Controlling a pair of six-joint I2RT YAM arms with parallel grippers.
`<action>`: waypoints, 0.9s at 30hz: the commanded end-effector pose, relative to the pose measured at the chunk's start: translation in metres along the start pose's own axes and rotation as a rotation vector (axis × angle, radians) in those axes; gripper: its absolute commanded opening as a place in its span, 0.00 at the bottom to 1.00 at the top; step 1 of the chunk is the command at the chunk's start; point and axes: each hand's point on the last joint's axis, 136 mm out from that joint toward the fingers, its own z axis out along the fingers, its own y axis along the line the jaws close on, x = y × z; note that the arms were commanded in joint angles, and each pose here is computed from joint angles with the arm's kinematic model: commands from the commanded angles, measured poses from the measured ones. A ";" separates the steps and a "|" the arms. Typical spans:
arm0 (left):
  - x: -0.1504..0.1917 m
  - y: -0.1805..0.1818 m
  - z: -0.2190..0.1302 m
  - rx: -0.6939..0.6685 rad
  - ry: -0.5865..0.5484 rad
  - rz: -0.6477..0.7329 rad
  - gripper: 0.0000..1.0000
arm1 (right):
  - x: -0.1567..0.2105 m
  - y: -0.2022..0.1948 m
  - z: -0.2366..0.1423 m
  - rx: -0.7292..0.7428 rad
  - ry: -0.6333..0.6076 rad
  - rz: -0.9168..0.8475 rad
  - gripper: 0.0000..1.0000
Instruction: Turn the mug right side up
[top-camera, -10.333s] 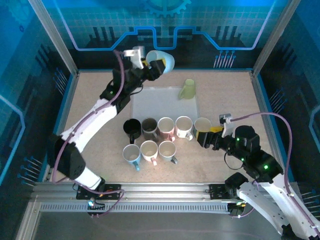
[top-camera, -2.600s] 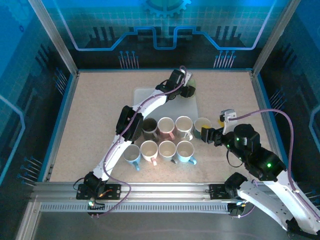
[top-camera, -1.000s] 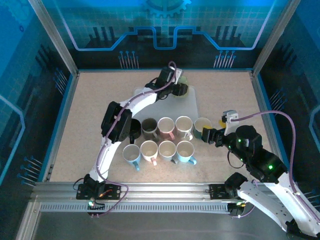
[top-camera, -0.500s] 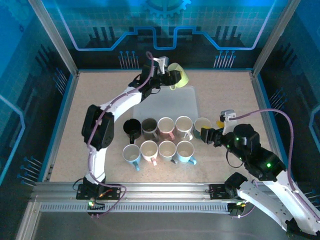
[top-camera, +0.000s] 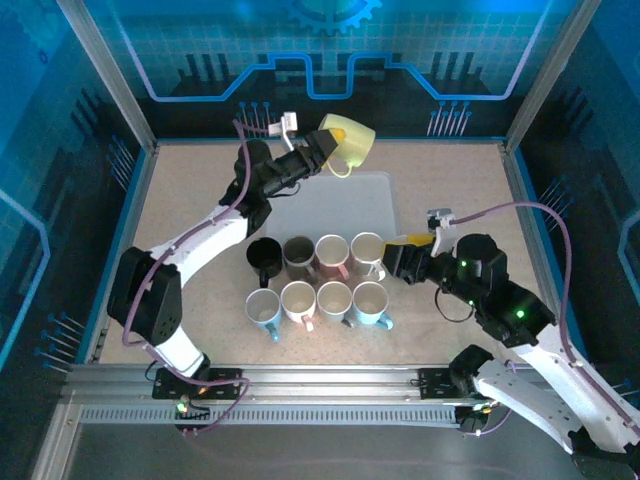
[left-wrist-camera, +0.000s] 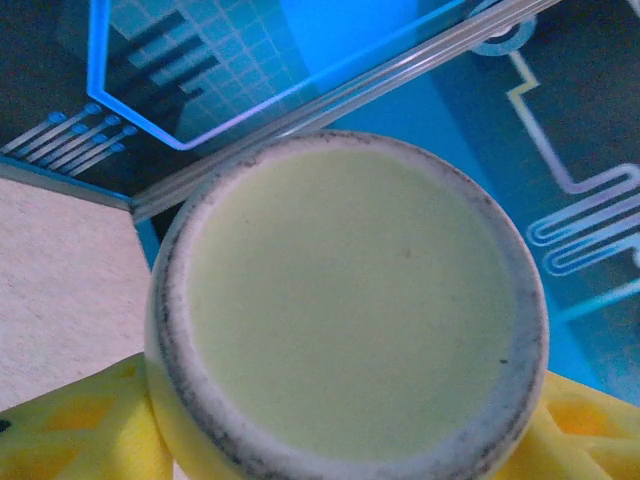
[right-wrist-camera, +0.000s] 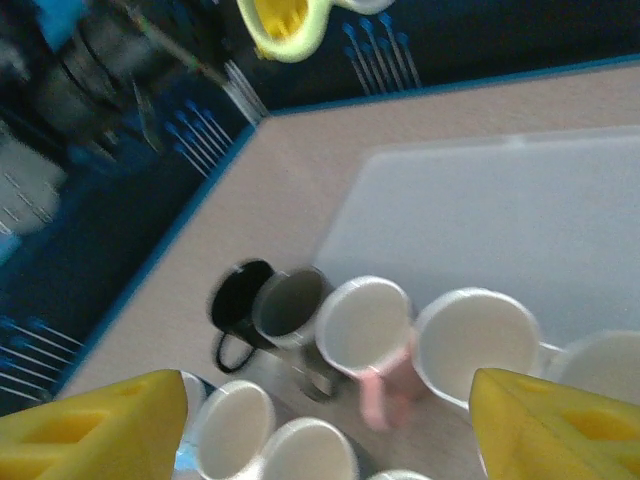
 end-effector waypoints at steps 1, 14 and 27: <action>-0.009 -0.084 -0.027 0.286 -0.063 -0.019 0.35 | -0.033 0.036 0.001 -0.203 -0.121 0.132 0.77; 0.055 -0.144 -0.067 0.413 0.030 0.012 0.36 | -0.066 0.065 0.038 -0.415 -0.191 0.347 0.82; 0.079 -0.144 -0.085 0.385 0.026 0.077 0.37 | -0.074 0.082 0.049 -0.529 -0.217 0.393 0.52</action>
